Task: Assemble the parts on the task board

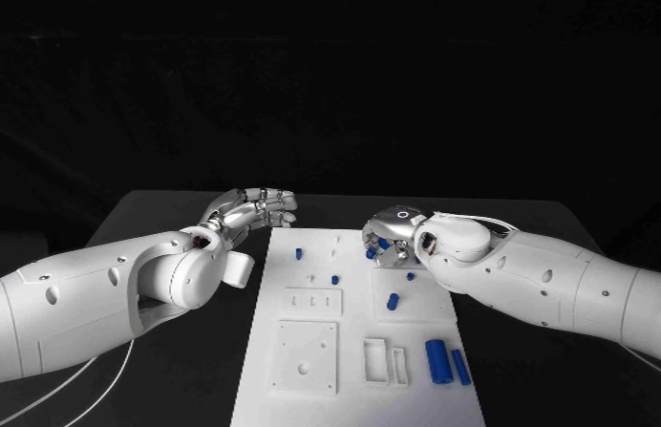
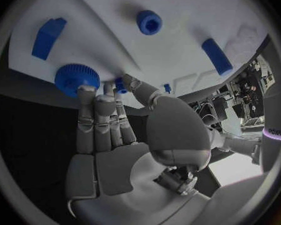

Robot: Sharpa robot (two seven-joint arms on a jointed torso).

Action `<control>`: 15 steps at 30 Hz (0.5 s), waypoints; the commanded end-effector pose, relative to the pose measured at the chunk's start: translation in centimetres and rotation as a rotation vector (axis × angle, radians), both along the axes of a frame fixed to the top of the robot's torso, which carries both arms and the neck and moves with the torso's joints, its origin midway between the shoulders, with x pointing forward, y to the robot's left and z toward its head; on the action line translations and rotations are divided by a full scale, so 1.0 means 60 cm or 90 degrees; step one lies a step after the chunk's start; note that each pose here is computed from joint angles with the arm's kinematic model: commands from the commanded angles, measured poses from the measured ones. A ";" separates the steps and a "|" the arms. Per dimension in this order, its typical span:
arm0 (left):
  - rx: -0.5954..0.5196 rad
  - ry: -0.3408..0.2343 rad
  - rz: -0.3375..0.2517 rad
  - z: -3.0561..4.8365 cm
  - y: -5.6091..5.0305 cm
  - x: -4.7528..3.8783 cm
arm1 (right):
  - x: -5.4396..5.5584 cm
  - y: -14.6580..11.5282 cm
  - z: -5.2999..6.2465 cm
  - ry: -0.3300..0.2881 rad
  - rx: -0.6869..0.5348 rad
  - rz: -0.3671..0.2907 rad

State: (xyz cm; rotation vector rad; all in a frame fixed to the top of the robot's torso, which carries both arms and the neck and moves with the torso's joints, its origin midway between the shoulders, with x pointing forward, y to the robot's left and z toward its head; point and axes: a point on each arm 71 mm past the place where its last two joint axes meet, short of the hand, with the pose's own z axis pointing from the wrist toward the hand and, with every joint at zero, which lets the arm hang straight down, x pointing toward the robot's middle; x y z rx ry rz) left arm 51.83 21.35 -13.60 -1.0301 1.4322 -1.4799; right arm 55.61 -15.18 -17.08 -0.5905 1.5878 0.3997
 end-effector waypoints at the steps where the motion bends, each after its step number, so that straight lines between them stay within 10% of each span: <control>1: -0.003 -0.006 -0.013 0.003 -0.005 0.000 | -0.005 0.004 -0.013 0.016 -0.021 0.005; 15: -0.002 -0.005 -0.011 0.003 -0.004 0.001 | -0.008 0.008 -0.012 0.016 -0.008 -0.003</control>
